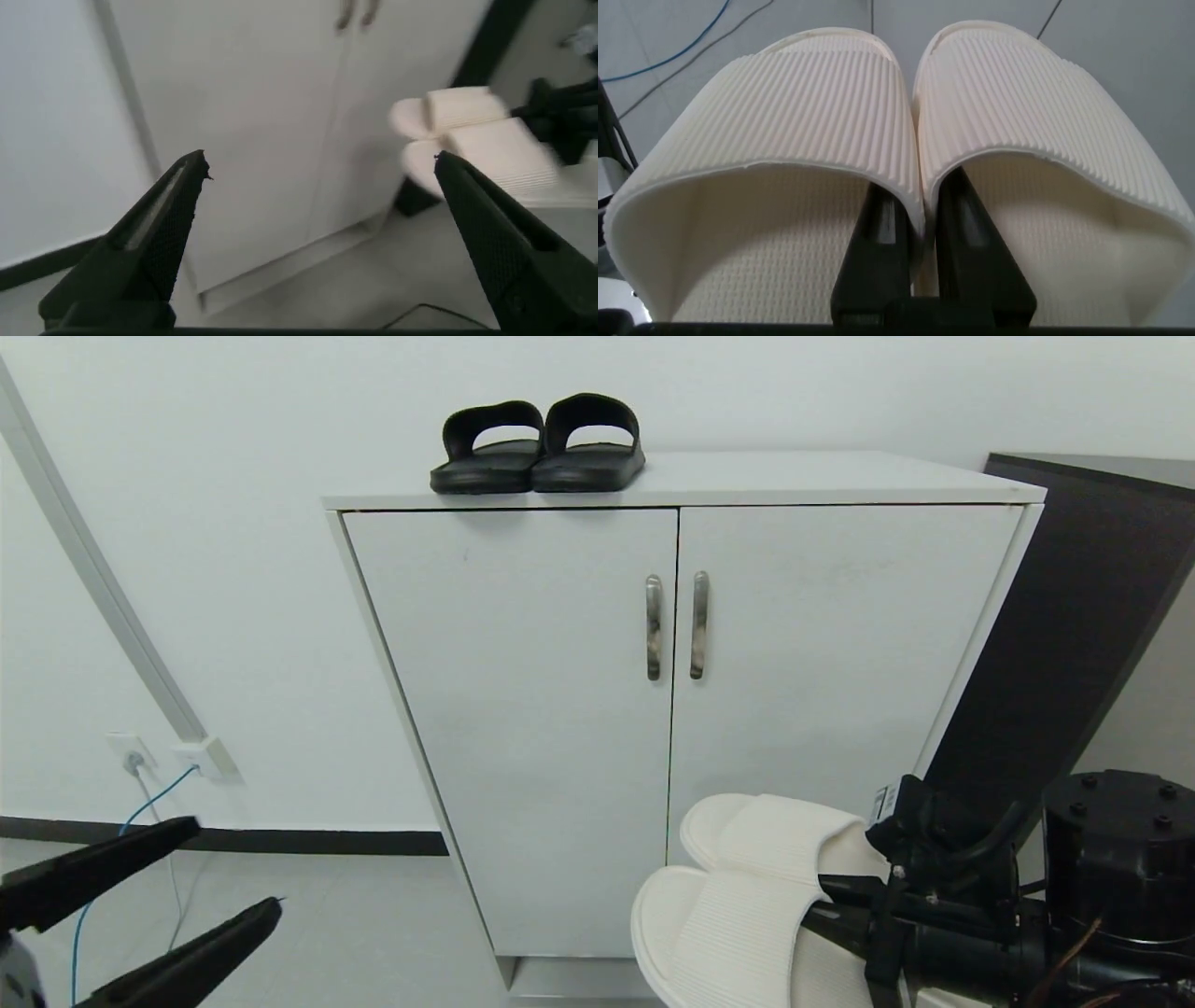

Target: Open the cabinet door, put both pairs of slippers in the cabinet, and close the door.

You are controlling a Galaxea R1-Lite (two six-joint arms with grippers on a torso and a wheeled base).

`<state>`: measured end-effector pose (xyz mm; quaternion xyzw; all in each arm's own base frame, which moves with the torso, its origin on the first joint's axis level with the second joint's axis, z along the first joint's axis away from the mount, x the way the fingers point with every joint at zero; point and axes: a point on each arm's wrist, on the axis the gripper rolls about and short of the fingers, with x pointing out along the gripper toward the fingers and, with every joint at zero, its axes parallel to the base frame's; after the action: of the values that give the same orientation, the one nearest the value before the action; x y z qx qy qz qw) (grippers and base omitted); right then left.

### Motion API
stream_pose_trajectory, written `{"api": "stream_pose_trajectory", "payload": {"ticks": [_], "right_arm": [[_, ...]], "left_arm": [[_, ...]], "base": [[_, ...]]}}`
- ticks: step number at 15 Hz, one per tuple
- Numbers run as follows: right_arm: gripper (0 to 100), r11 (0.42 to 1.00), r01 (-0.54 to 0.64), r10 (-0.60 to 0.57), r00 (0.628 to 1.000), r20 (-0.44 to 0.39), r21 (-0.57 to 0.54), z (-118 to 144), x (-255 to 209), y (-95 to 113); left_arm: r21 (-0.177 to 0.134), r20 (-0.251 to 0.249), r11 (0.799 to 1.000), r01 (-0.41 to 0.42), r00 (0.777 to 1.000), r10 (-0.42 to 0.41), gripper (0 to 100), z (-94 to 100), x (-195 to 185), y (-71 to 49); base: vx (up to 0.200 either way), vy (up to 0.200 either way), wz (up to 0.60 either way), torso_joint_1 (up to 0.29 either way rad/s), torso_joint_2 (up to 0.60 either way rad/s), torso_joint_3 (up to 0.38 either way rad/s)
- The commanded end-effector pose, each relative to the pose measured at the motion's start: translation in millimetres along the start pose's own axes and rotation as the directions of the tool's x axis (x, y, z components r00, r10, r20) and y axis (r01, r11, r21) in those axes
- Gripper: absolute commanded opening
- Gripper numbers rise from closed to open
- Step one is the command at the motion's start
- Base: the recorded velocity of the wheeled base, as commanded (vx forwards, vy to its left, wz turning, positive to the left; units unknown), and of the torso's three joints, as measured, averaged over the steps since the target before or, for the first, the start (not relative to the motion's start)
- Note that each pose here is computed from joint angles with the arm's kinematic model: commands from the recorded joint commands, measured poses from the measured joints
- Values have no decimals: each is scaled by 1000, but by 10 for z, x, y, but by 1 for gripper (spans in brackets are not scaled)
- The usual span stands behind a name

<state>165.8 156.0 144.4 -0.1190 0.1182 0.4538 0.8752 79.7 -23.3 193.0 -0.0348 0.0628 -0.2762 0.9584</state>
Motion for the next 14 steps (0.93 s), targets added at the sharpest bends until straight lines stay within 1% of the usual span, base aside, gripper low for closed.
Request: {"api": "stream_pose_trajectory", "payload": {"ticks": [1,2,4,6,8,9,10,11,12,13,14], "right_arm": [[0,1000,-1,1,1000,-3,0,-6,6,1],[0,1000,-1,1,1000,-2,0,-2,7,0],[0,1000,-1,1,1000,-2,0,-2,7,0],[0,1000,-1,1,1000,0,0,1,4,0],[0,1000,-1,1,1000,-2,0,-4,3,1],[0,1000,-1,1,1000,-2,0,-4,3,1],[0,1000,-1,1,1000,-2,0,-4,3,1],[0,1000,-1,1,1000,-4,0,-10,5,2],[0,1000,-2,2,1000,-6,1,-13,8,2],[0,1000,-2,2,1000,-9,1,-18,14,1],[0,1000,-2,2,1000,-14,3,-27,23,-3]], "left_arm": [[-47,-51,990,136,989,-138,100,113,455,-19],[-65,-16,984,165,986,-166,100,217,683,-42],[-51,6,980,194,981,-194,100,328,922,-95],[-33,35,968,249,968,-248,100,520,1254,-273],[-26,44,953,300,953,-299,100,643,1532,-431],[-22,47,942,334,942,-333,100,685,1662,-518],[-22,47,942,334,942,-333,100,685,1662,-518],[-25,20,916,400,917,-399,100,654,1888,-687],[-34,9,901,432,902,-432,100,638,1996,-785],[-60,19,887,458,889,-458,100,681,2100,-851],[-90,31,872,482,876,-481,100,730,2219,-881]], "base": [[0,0,0,0,0,0],[0,0,0,0,0,0],[0,0,0,0,0,0],[0,0,0,0,0,0],[0,0,0,0,0,0],[0,0,0,0,0,0],[0,0,0,0,0,0],[0,0,0,0,0,0],[0,0,0,0,0,0],[0,0,0,0,0,0],[0,0,0,0,0,0]]}}
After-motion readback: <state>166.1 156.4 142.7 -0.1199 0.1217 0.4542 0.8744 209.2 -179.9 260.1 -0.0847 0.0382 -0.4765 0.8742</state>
